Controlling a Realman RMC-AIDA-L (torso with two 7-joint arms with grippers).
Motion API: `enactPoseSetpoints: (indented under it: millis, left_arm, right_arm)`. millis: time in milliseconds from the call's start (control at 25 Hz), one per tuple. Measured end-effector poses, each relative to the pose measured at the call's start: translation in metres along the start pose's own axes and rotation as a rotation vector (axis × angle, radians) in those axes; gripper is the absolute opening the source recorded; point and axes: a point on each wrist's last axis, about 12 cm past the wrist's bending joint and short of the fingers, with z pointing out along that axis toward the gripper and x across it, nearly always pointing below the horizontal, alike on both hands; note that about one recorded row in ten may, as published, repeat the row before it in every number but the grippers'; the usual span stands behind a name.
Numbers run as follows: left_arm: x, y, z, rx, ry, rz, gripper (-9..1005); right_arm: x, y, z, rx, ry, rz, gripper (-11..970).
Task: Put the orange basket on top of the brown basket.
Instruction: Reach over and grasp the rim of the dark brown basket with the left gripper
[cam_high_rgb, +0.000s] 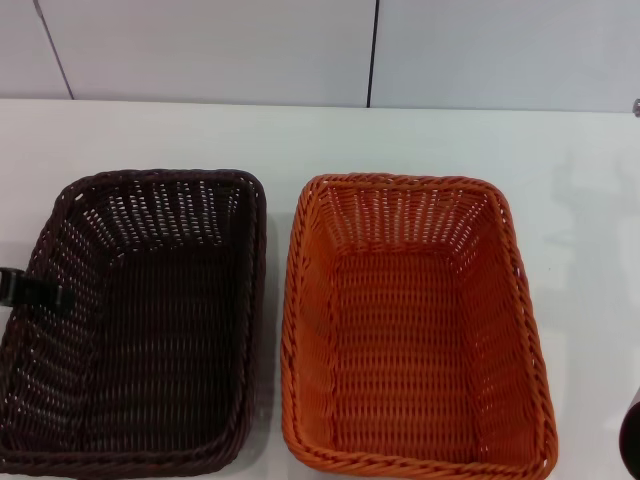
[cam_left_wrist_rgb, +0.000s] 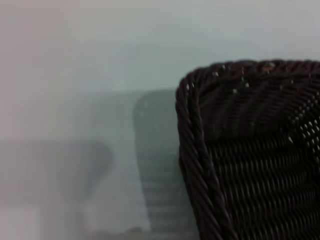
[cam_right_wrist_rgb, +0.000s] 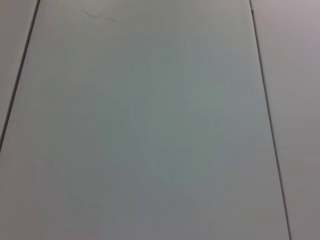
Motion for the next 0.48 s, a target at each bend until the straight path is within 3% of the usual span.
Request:
enactPoseSetpoints:
  millis: [480]
  left_arm:
    - [0.001, -0.01, 0.015, 0.007, 0.067, 0.058, 721]
  right_arm:
    - [-0.002, 0.001, -0.002, 0.001, -0.005, 0.01, 588]
